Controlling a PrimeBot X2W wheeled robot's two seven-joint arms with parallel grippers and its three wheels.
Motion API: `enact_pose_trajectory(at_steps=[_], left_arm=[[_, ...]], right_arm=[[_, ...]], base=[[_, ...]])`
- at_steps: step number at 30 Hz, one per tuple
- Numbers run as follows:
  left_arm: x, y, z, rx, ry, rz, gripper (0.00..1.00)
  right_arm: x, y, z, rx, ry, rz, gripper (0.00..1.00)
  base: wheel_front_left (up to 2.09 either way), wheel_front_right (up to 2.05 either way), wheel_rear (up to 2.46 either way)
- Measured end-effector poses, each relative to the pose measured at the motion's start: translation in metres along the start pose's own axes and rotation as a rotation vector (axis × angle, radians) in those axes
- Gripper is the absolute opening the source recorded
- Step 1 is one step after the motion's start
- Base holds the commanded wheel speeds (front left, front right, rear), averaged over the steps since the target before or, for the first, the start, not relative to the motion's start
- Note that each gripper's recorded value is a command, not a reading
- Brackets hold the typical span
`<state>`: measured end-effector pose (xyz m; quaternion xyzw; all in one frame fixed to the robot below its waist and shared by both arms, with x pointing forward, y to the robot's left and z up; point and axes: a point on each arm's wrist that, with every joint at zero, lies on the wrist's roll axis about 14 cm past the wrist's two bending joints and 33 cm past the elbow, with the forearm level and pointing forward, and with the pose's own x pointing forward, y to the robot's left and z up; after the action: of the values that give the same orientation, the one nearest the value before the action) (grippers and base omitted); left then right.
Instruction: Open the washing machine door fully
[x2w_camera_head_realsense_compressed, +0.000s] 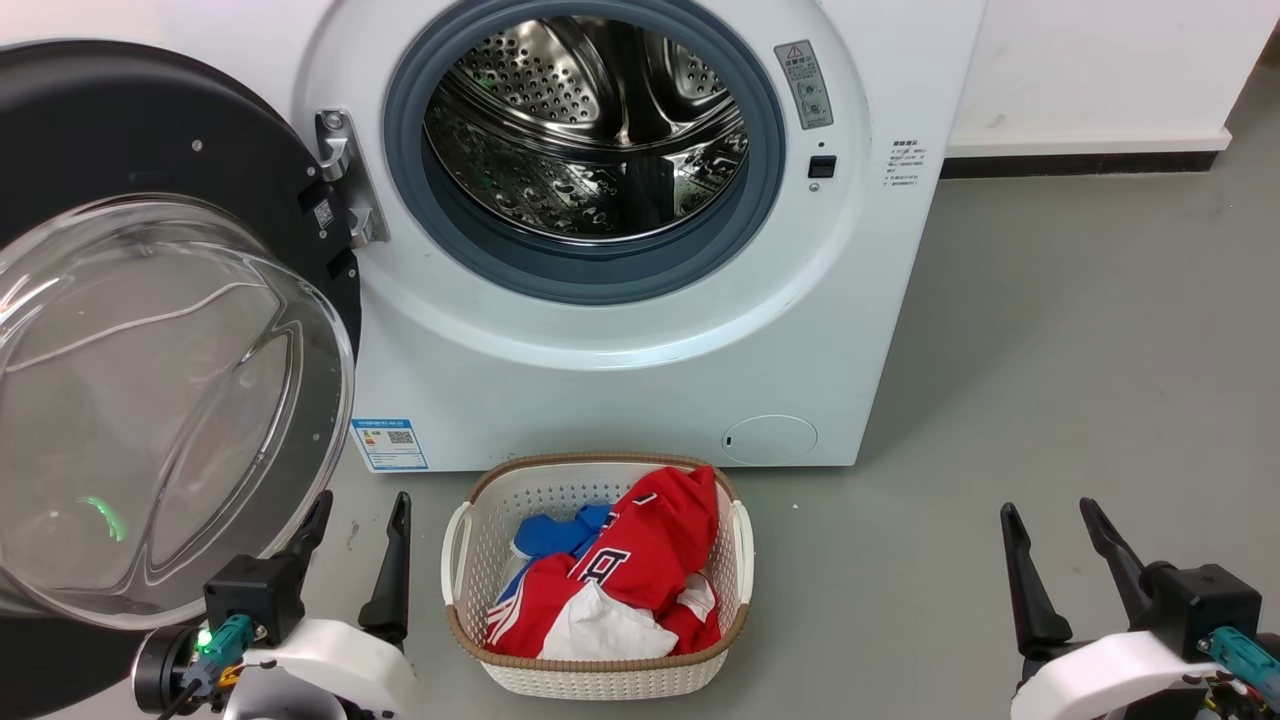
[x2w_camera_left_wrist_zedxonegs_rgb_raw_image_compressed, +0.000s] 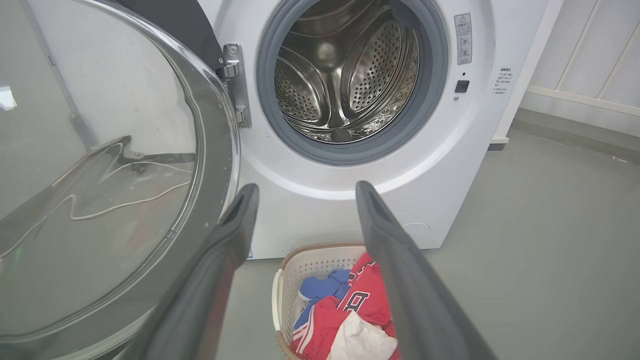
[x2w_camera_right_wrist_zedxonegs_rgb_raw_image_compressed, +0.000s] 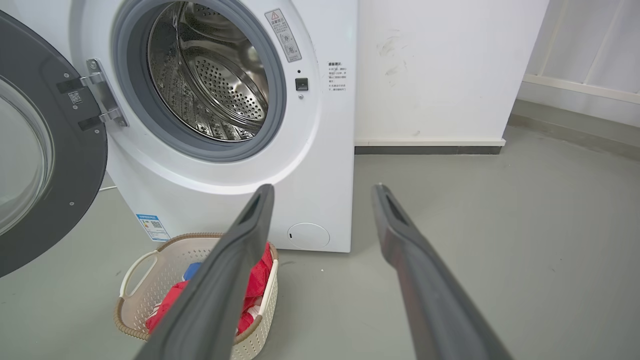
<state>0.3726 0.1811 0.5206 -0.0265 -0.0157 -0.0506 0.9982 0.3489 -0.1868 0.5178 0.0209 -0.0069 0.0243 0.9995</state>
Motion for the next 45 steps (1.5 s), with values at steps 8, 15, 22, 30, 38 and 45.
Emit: enact_pose_trajectory(at_steps=[8, 15, 22, 30, 38, 45], left_arm=[[-0.003, -0.001, -0.010, -0.006, 0.028, 0.002, 0.00], [-0.009, 0.000, -0.027, -0.122, 0.092, 0.031, 0.00], [-0.007, 0.004, -0.031, -0.257, 0.115, 0.062, 0.00], [-0.005, 0.006, -0.033, -0.399, 0.130, 0.088, 0.00], [-0.002, 0.008, -0.033, -0.532, 0.133, 0.105, 0.00], [-0.001, 0.009, -0.034, -0.636, 0.134, 0.117, 0.00]], right_arm=[[-0.004, -0.001, -0.014, 0.007, 0.043, -0.003, 0.00], [-0.008, -0.004, -0.029, 0.119, 0.091, -0.024, 0.00], [-0.006, -0.006, -0.029, 0.257, 0.088, -0.039, 0.00], [-0.001, -0.008, -0.028, 0.398, 0.079, -0.052, 0.00], [0.003, -0.010, -0.026, 0.528, 0.070, -0.062, 0.00], [0.007, -0.011, -0.025, 0.636, 0.064, -0.067, 0.00]], base=[[0.00, 0.00, 0.00], [0.00, 0.00, 0.00], [0.00, 0.00, 0.00], [0.00, 0.00, 0.00], [0.00, 0.00, 0.00], [0.00, 0.00, 0.00]])
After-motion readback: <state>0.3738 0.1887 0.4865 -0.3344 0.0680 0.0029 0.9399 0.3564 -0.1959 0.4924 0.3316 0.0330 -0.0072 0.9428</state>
